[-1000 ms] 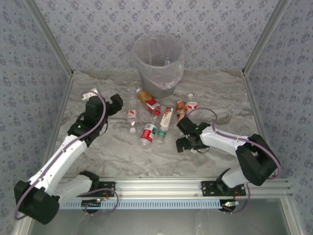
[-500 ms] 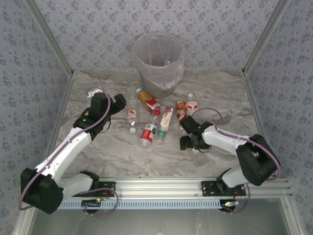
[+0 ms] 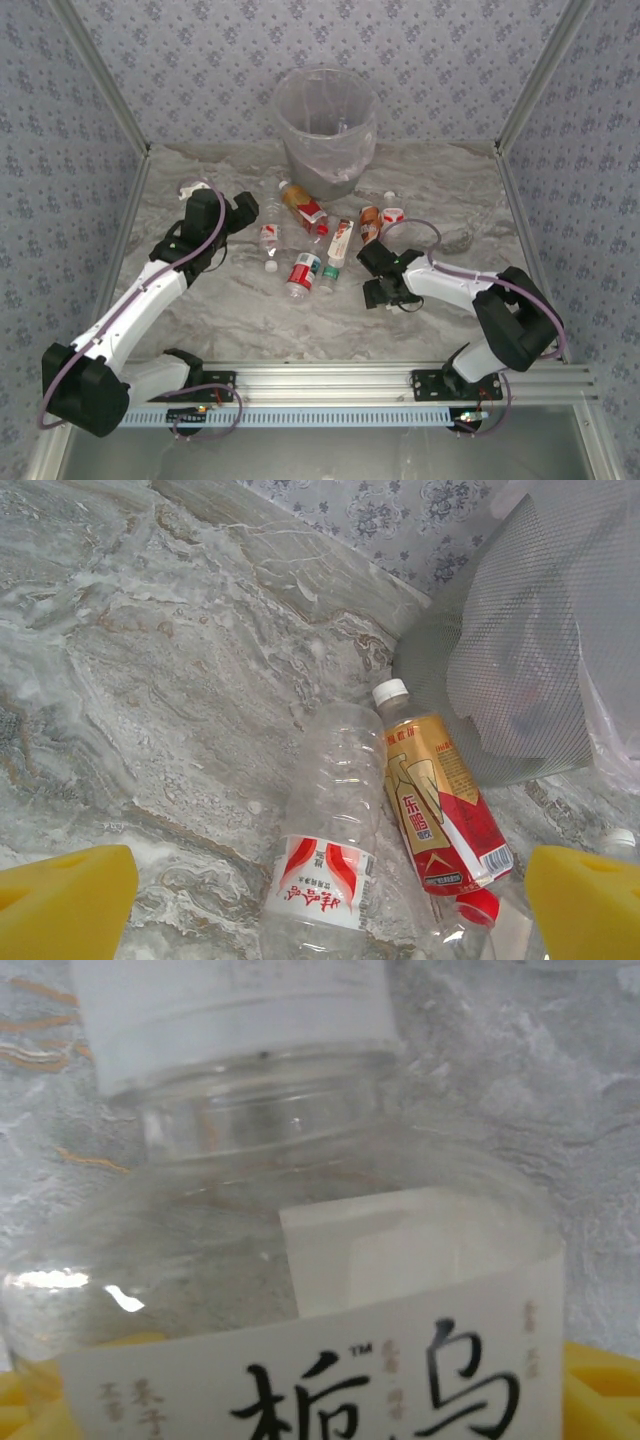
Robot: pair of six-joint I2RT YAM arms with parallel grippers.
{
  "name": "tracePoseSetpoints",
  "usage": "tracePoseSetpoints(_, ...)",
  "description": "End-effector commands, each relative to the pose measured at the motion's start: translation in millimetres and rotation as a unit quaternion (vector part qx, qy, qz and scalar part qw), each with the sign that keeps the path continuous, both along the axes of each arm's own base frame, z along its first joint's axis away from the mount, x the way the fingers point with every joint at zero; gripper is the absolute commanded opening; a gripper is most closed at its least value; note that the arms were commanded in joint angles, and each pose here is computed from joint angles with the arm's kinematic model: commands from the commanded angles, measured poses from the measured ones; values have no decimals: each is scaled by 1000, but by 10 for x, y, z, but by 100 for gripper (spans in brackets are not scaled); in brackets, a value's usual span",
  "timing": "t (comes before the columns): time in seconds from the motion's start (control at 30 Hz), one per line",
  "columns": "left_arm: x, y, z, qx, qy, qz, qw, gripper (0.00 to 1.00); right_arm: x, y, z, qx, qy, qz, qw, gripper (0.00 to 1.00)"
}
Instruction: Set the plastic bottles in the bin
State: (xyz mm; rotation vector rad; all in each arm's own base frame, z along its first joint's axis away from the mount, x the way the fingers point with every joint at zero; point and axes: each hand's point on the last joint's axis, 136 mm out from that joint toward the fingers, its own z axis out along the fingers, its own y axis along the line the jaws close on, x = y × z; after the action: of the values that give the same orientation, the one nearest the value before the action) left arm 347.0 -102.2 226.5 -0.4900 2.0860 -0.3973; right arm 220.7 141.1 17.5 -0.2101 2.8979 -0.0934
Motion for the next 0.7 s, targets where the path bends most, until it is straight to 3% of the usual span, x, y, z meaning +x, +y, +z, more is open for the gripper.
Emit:
tracePoseSetpoints(0.0, 8, 4, 139, -9, -13, 1, 1000, 99, -102, -43, -60, -5, 17, 12, 1000, 76)
tracePoseSetpoints(0.47, -28, 29, 97, -2, -3, 2, 1000, 99, 28, -129, 240, -3, -59, 0, 998, 62)
tracePoseSetpoints(0.67, -45, 35, 90, -1, 0, 0, 1000, 100, 185, -39, 597, 58, -149, -2, 987, 56)
